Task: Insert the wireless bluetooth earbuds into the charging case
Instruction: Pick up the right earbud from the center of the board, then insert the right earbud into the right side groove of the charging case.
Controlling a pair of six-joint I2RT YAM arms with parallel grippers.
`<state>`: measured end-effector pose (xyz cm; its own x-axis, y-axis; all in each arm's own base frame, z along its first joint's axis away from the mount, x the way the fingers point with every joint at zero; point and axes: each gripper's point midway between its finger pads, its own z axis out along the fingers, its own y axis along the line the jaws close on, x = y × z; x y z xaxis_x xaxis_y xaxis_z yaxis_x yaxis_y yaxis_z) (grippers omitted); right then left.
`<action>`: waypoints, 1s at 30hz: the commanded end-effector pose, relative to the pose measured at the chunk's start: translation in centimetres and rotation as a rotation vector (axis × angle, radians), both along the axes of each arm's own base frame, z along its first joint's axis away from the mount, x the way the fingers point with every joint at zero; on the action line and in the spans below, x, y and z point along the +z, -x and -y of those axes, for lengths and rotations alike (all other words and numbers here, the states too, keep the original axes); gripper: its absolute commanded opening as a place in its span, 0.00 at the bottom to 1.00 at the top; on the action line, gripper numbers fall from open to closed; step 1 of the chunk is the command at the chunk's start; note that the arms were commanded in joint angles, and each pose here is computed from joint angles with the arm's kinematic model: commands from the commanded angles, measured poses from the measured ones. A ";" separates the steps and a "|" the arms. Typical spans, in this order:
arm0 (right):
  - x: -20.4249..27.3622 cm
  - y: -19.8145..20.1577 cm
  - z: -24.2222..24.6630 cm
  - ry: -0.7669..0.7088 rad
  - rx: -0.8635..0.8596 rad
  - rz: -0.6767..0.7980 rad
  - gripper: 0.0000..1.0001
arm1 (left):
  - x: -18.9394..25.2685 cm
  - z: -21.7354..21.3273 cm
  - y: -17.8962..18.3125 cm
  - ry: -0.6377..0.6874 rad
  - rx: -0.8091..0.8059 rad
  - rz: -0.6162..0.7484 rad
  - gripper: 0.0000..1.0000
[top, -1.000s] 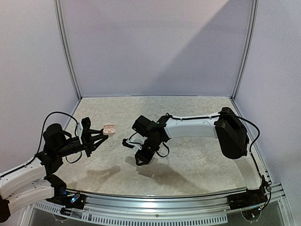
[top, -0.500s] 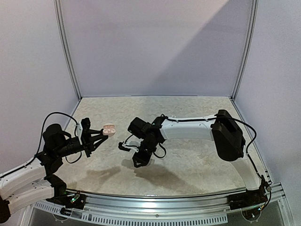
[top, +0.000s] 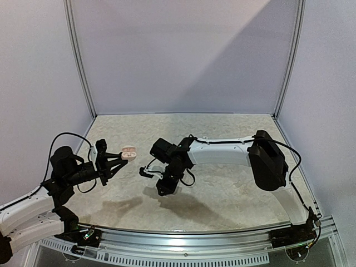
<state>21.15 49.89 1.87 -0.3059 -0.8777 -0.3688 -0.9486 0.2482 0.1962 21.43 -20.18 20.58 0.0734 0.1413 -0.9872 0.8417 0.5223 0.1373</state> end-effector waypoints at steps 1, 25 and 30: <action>-2.0 0.7 1.2 0.083 0.019 -0.013 0.21 | -0.4 0.1 0.2 -0.007 -0.004 0.007 0.00; 3.2 -1.6 0.5 -0.015 -0.050 0.071 0.02 | 0.6 -0.4 -0.6 0.007 0.044 0.040 0.00; 9.3 -4.5 -0.3 -0.160 -0.153 0.134 0.00 | 1.9 -1.0 -1.6 0.020 0.112 0.088 0.00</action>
<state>22.42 49.29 3.13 -0.3274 -0.8684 -0.3724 -0.9446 0.2904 0.1531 22.23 -19.67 20.90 0.0845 0.1445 -0.9859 0.8094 0.5671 0.1525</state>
